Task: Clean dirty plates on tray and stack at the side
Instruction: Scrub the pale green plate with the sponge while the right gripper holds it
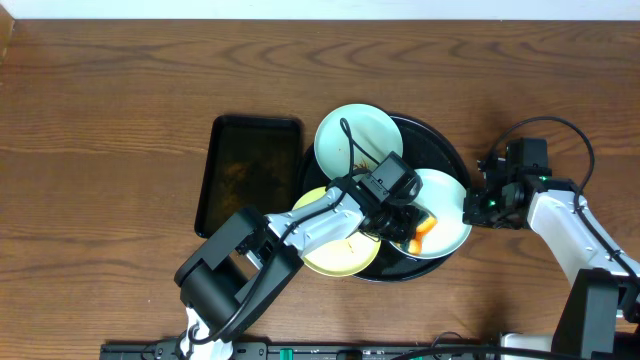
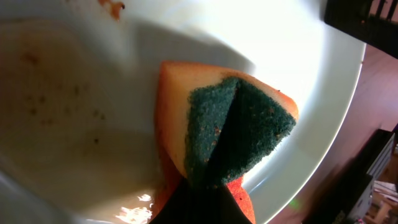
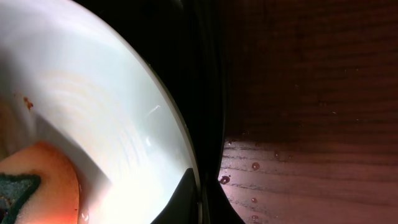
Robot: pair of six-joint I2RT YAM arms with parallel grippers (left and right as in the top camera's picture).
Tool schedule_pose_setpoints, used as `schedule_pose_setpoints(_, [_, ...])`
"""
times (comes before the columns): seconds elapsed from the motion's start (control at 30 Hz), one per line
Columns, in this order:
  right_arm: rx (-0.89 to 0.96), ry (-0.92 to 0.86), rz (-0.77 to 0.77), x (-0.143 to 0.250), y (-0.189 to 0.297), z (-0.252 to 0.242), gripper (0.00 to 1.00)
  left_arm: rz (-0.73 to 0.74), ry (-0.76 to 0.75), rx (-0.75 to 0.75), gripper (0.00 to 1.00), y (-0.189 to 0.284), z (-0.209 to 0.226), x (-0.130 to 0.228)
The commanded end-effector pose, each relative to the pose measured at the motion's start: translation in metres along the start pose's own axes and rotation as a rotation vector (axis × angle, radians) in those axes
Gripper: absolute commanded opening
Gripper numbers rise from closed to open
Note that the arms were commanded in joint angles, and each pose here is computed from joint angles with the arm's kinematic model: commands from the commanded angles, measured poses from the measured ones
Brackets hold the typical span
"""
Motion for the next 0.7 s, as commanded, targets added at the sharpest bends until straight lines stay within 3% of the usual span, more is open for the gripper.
schedule_pose_setpoints(0.0, [0.046, -0.005, 0.016, 0.004, -0.002, -0.007, 0.01, 0.035, 0.051, -0.072, 0.07, -0.011, 0.017, 0.012])
schedule_pose_setpoints(0.2, [0.045, -0.006, 0.024, 0.005, -0.002, -0.007, 0.01, -0.216, -0.111, -0.118, 0.08, -0.008, 0.012, -0.026])
schedule_pose_setpoints(0.37, [0.045, -0.007, 0.027, 0.006, -0.002, -0.007, 0.01, -0.418, -0.149, -0.173, 0.08, 0.001, 0.009, -0.054])
schedule_pose_setpoints(0.67, [0.044, -0.008, 0.033, 0.007, -0.002, -0.007, 0.01, -0.637, -0.215, -0.237, 0.08, 0.017, 0.003, -0.082])
Point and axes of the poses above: each gripper's point midway between its finger pads, its own y axis back along the fingers, its own z axis along the line the jaws close on, x = y × z, the point moved 6 cm from there along y, back along the fingers, and after that the axes turned 8 degrees about y, right-handed, at the moved point
